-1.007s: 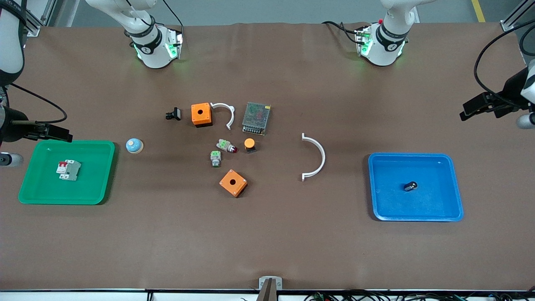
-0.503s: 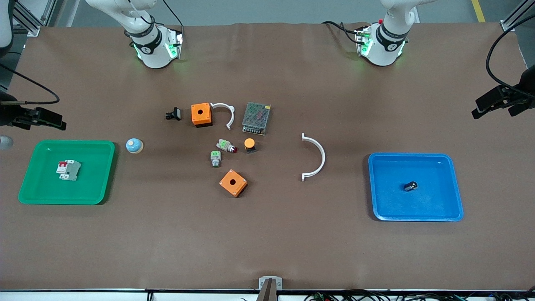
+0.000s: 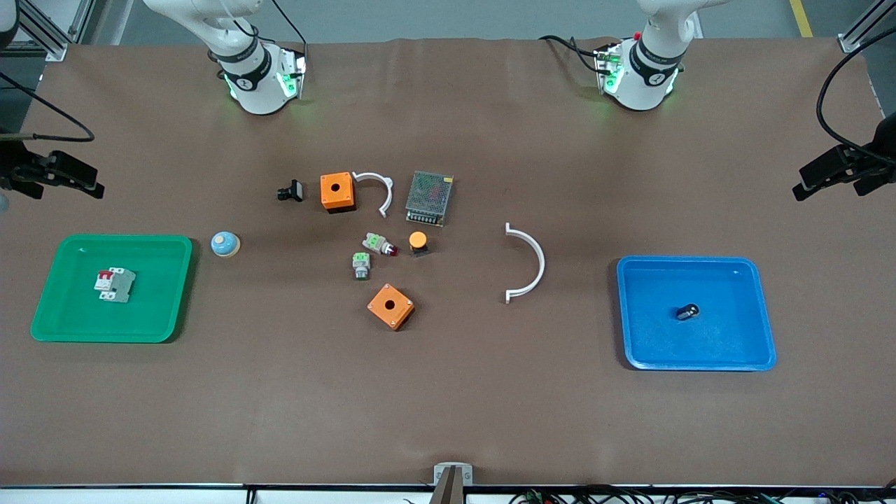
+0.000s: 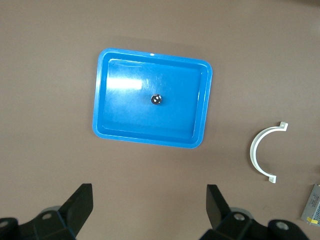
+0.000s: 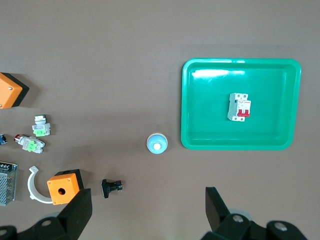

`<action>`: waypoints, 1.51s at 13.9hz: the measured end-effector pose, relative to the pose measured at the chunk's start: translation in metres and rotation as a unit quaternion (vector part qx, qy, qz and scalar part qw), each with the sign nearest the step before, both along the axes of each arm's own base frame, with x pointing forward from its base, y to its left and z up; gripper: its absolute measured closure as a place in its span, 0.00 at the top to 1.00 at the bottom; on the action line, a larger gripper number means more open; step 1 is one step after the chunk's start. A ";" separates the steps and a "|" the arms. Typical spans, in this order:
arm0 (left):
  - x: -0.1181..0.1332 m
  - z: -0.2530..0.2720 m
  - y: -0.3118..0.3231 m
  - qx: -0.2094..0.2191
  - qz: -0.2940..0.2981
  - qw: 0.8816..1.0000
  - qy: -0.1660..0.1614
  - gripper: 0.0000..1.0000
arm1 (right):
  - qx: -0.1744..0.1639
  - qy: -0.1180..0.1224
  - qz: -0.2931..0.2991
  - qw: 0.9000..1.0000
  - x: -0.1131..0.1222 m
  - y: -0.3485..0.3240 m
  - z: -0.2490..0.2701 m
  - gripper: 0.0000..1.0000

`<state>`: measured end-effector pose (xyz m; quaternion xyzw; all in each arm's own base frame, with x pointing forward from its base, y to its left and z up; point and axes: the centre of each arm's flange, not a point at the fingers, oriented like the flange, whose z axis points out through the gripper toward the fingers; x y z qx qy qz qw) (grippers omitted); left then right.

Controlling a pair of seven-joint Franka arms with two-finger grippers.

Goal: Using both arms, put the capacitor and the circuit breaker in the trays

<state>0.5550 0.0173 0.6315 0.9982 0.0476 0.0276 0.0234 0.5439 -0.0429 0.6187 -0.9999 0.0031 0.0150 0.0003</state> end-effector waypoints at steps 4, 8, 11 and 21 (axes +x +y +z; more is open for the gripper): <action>0.003 -0.006 0.001 -0.002 0.000 1.000 0.006 1.00 | 0.000 -0.009 0.002 1.000 -0.007 0.001 0.008 1.00; 0.005 -0.005 -0.002 -0.002 -0.003 1.000 0.005 1.00 | 0.000 -0.008 0.003 1.000 -0.007 0.001 0.007 1.00; 0.005 -0.004 -0.004 -0.002 -0.004 1.000 0.003 1.00 | 0.000 -0.008 0.005 1.000 -0.007 0.001 0.007 1.00; 0.006 -0.003 0.003 -0.002 0.001 1.000 0.002 1.00 | 0.000 -0.007 0.018 1.000 -0.006 0.014 0.006 1.00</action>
